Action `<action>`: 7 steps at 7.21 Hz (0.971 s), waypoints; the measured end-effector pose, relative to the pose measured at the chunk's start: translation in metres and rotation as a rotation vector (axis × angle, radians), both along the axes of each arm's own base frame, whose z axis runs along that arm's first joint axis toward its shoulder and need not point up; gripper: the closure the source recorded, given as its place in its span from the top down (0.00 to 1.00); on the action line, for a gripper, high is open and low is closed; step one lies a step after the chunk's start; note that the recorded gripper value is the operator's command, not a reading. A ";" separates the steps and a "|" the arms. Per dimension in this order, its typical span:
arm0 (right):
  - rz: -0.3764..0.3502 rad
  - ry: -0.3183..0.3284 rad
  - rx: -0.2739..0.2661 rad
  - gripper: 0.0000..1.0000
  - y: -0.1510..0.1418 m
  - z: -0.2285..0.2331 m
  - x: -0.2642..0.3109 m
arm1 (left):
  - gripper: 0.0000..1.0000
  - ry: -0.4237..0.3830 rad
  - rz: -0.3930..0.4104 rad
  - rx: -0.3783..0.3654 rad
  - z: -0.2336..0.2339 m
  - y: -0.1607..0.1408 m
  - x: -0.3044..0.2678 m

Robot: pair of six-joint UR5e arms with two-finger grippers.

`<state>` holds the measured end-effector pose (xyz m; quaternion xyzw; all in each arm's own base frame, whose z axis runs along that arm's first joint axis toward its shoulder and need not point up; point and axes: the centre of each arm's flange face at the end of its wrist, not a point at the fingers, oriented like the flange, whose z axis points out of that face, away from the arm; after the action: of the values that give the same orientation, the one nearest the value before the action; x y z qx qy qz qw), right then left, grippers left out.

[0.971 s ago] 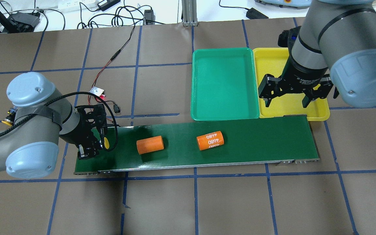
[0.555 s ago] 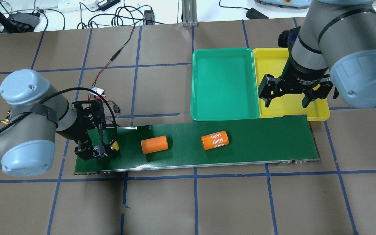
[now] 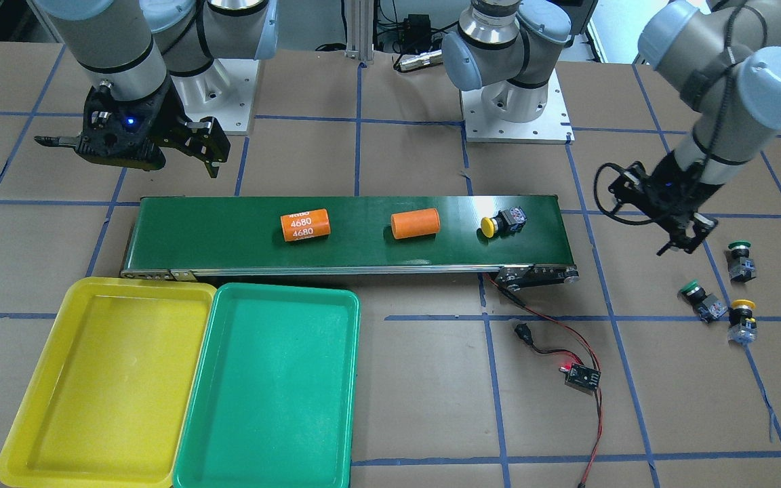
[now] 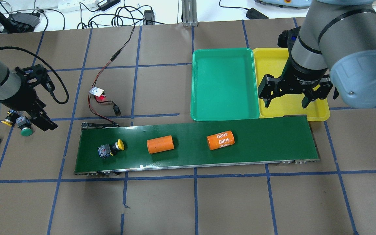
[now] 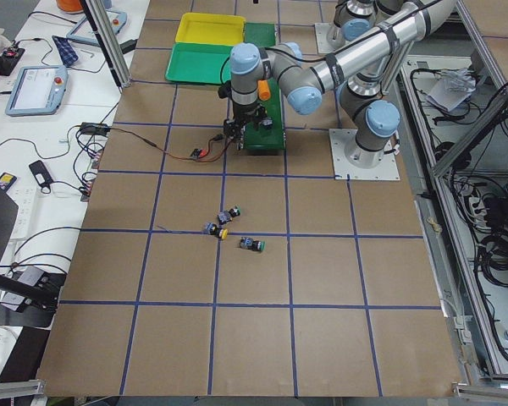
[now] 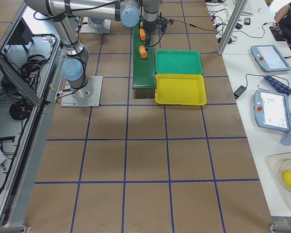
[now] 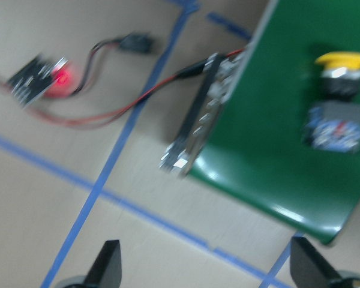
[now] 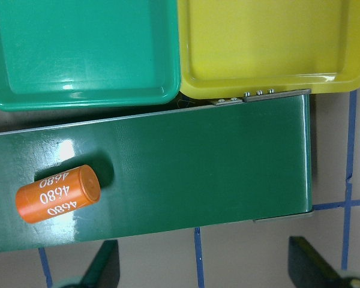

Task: Sort buttons by color to trays
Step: 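Return the left gripper and grasp a green push button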

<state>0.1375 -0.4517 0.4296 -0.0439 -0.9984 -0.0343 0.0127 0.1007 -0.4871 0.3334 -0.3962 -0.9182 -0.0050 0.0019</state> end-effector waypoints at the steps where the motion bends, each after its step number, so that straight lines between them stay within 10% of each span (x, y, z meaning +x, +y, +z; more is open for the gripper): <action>1: 0.000 -0.001 0.000 1.00 0.000 0.000 0.000 | 1.00 0.007 0.161 0.017 -0.012 -0.015 0.043; 4: -0.001 -0.003 0.000 1.00 0.000 0.000 0.000 | 1.00 -0.002 0.611 0.042 -0.076 -0.058 0.117; 7: -0.003 -0.002 -0.001 1.00 0.000 0.000 0.000 | 0.97 -0.073 0.848 -0.021 -0.117 -0.070 0.156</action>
<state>0.1378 -0.4514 0.4301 -0.0452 -0.9983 -0.0339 0.0115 0.2563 -0.5567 0.2167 0.0171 -0.9993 -0.0086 -0.0328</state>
